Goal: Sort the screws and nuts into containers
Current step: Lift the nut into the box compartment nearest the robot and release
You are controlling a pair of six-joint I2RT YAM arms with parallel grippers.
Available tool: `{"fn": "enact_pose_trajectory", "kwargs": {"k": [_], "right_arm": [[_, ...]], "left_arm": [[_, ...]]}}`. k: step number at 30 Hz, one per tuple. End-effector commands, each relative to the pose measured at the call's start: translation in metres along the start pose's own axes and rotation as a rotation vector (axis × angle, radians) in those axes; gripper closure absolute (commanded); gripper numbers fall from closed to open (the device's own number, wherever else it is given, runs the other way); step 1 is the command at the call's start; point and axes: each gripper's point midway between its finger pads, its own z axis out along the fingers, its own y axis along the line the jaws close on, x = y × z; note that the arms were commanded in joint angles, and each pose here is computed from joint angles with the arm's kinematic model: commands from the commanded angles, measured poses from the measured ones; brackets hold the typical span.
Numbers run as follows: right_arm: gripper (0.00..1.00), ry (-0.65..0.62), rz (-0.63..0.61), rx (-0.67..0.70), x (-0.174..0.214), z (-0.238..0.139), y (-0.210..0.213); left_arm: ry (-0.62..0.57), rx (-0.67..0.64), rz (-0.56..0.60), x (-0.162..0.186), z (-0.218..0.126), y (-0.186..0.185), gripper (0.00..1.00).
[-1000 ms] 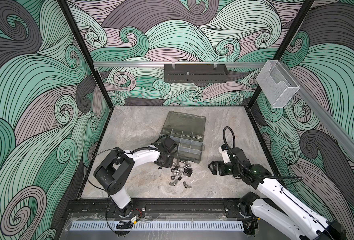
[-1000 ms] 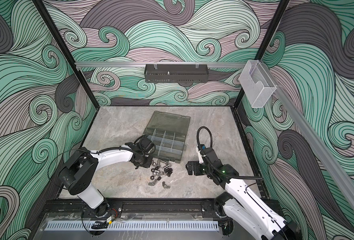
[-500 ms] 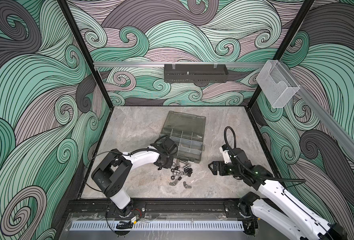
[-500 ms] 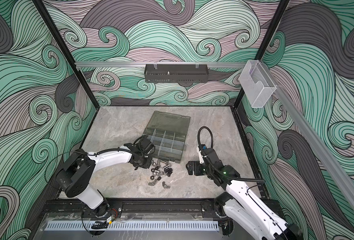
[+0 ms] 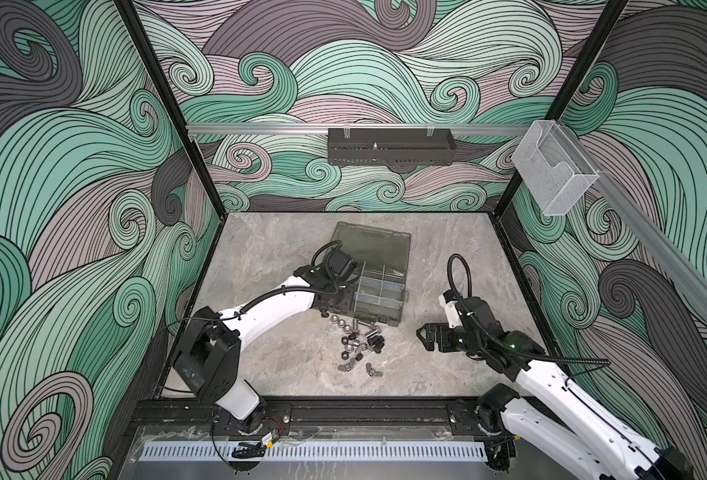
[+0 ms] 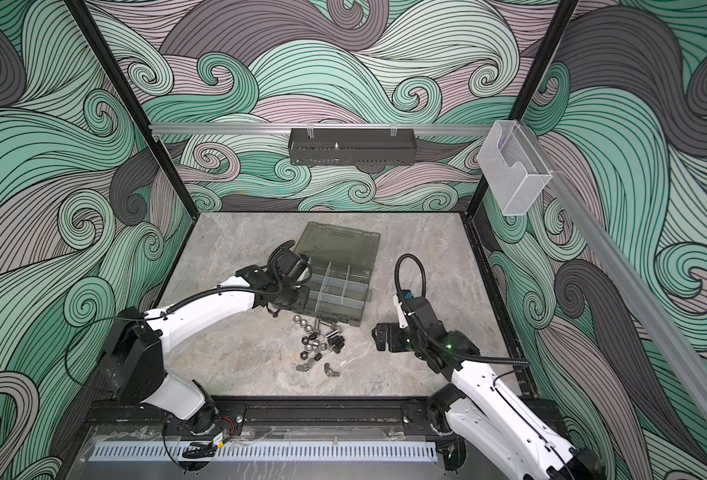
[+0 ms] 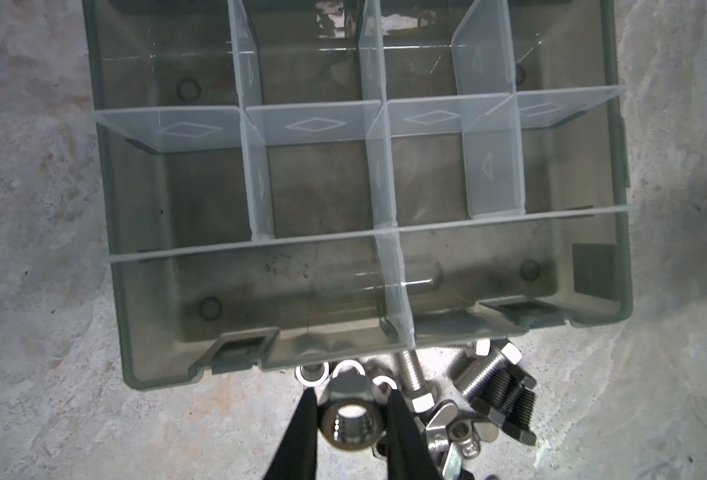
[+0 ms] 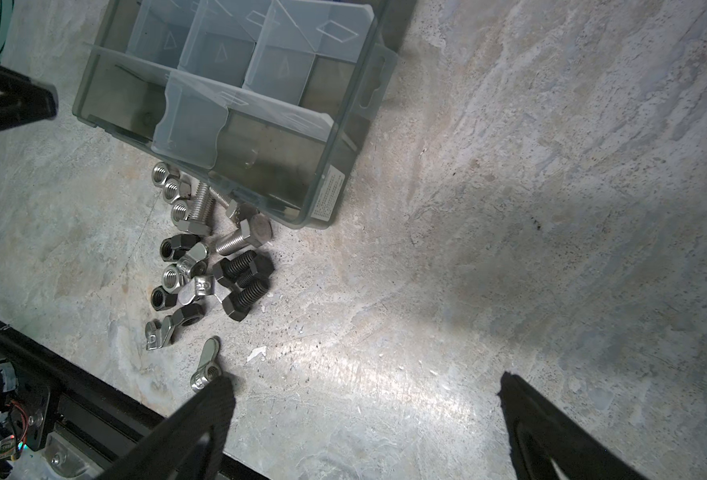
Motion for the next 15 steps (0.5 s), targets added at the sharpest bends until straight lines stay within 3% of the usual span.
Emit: {"fn": "enact_pose_trajectory", "kwargs": {"k": [1,9,15], "right_arm": [[0.01,0.006,0.004,0.027,0.005,0.000,-0.005],[0.01,0.002,0.008,0.033,0.004,0.000,-0.006],[0.01,0.008,0.009,0.033,0.004,0.001,-0.006]], "left_arm": [[0.066,-0.046,0.016,0.001,0.020,0.010,0.77],[0.099,-0.040,0.021,0.000,0.039,0.006,0.74],[0.107,-0.059,0.006,0.003,0.041,0.010,0.51]]}}
